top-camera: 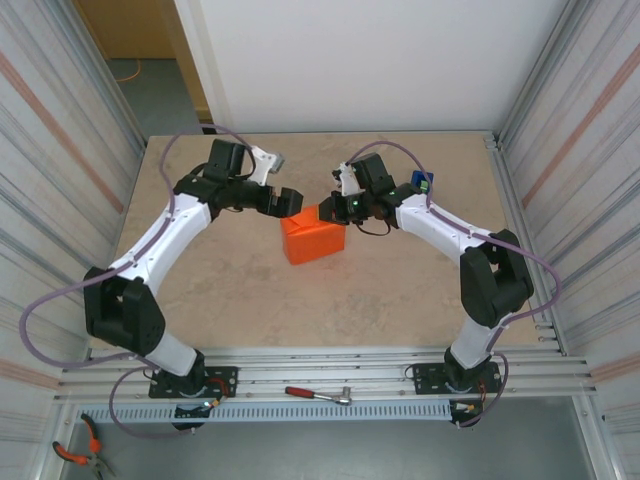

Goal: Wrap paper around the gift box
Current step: Adjust the gift box at the center of the table, then tear off the tape with the cutter.

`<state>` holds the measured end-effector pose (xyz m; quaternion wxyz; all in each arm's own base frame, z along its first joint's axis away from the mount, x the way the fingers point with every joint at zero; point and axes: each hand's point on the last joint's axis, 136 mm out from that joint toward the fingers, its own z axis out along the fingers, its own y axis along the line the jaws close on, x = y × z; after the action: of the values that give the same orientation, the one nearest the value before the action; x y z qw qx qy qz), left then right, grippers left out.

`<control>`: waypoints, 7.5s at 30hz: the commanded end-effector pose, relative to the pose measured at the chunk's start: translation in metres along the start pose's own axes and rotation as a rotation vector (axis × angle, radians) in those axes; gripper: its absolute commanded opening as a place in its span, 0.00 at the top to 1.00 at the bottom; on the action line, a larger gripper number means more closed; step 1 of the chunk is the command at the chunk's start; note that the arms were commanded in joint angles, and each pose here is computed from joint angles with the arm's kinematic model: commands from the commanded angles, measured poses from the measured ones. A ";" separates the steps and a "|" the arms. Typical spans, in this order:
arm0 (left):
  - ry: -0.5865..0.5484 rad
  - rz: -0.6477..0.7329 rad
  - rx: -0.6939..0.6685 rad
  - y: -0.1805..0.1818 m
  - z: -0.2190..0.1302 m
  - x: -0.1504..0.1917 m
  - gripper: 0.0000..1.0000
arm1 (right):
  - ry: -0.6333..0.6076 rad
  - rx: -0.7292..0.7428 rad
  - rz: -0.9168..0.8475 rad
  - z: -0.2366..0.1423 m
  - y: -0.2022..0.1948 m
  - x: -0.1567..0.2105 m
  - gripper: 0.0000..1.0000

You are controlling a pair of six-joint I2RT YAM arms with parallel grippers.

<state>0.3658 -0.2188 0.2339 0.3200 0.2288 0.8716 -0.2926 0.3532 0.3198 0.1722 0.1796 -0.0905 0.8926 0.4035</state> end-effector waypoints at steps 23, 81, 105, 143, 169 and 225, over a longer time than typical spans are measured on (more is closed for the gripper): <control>-0.004 0.293 0.060 -0.016 0.012 -0.007 0.95 | 0.096 0.139 0.051 0.012 -0.044 0.035 1.00; 0.256 0.343 0.054 -0.016 0.057 0.078 1.00 | -0.342 0.008 0.286 -0.136 -0.085 -0.079 0.79; 0.286 0.334 0.048 -0.010 0.065 0.088 1.00 | -0.385 0.056 0.642 -0.157 -0.272 -0.067 0.61; 0.299 0.326 0.043 -0.007 0.067 0.092 1.00 | -0.311 -0.008 0.669 -0.131 -0.277 -0.063 0.98; 0.309 0.322 0.044 -0.006 0.069 0.095 1.00 | -0.394 -0.089 0.660 -0.156 -0.223 -0.052 1.00; 0.310 0.322 0.048 -0.007 0.070 0.094 1.00 | -0.288 -0.058 0.881 -0.086 -0.284 0.035 1.00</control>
<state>0.3399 -0.2600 0.1711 0.2850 0.4125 0.8316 -0.2389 0.4082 0.0511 0.0471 0.1811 0.3144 0.8014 0.4754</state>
